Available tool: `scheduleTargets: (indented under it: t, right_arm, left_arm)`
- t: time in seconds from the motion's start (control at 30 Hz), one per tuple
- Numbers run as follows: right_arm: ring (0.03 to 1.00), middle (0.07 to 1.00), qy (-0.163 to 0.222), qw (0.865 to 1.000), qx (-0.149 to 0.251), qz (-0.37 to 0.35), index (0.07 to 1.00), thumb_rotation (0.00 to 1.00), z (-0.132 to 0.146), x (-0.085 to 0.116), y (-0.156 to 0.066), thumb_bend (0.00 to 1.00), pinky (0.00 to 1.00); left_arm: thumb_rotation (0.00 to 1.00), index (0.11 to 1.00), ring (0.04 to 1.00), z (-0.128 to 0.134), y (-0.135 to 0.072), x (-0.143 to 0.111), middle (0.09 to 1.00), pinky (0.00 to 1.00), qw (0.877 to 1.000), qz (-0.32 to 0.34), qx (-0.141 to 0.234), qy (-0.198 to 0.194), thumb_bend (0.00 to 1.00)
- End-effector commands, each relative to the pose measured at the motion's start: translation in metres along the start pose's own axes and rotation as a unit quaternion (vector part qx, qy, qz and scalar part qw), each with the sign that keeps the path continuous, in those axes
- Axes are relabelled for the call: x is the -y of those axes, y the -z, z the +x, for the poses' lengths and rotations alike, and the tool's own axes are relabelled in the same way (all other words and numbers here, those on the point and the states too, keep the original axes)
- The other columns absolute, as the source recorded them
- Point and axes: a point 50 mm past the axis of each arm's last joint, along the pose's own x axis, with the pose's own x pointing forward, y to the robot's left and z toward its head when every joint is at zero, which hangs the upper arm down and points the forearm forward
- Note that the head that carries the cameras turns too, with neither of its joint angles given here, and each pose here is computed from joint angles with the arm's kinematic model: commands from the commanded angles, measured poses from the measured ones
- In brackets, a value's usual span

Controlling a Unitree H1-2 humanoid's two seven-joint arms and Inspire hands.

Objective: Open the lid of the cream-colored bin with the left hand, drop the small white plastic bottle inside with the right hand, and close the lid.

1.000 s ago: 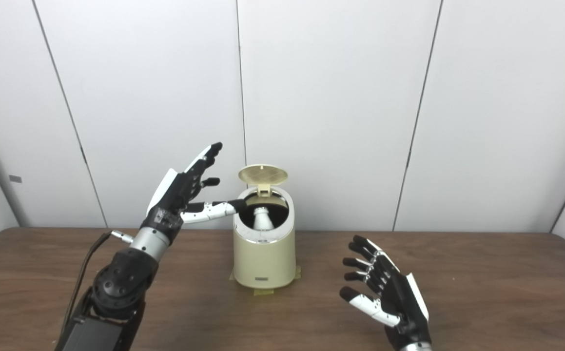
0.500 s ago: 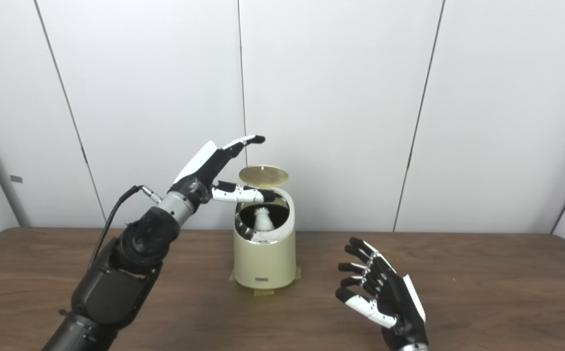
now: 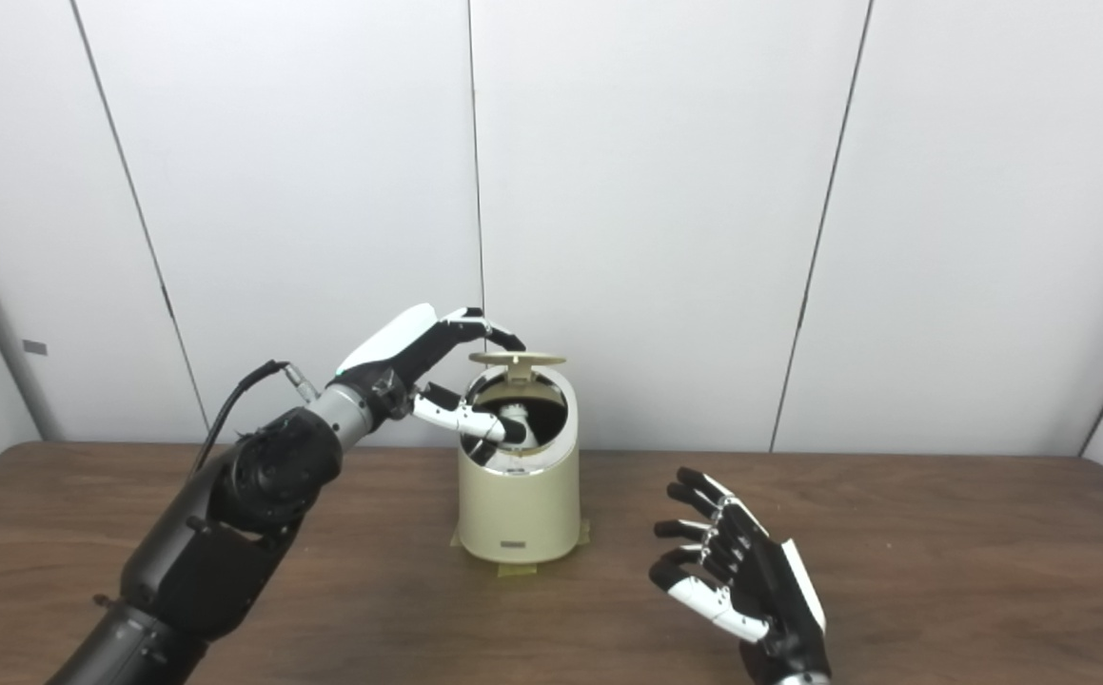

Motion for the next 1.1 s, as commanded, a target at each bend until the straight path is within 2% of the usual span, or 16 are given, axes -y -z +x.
scheduleTargets:
  t: [0.0,0.33,0.83,1.07]
  right_arm:
    - [0.665,0.813,-0.006,0.999,0.042,0.004,0.81,0.37,0.012,-0.004,-0.02,0.89,0.52]
    - [0.653,0.804,-0.008,0.999,0.045,0.0,0.805,0.37,0.013,-0.009,-0.022,0.88,0.5]
    - [0.644,0.802,-0.012,0.999,0.046,0.004,0.807,0.36,0.014,-0.012,-0.025,0.88,0.49]
    - [0.643,0.805,-0.011,0.999,0.046,-0.004,0.811,0.37,0.014,-0.013,-0.029,0.89,0.5]
  left_arm:
    - [0.35,0.768,1.0,0.006,-0.021,-0.032,0.84,1.0,0.998,0.031,0.04,-0.031,0.99]
    - [0.34,0.769,1.0,-0.003,-0.026,-0.032,0.845,1.0,0.997,0.042,0.054,-0.026,1.0]
    - [0.35,0.753,1.0,-0.013,-0.025,-0.023,0.793,1.0,0.994,0.084,0.071,-0.005,0.98]
    - [0.37,0.748,0.995,-0.014,-0.023,-0.019,0.774,1.0,0.989,0.13,0.067,0.007,0.99]
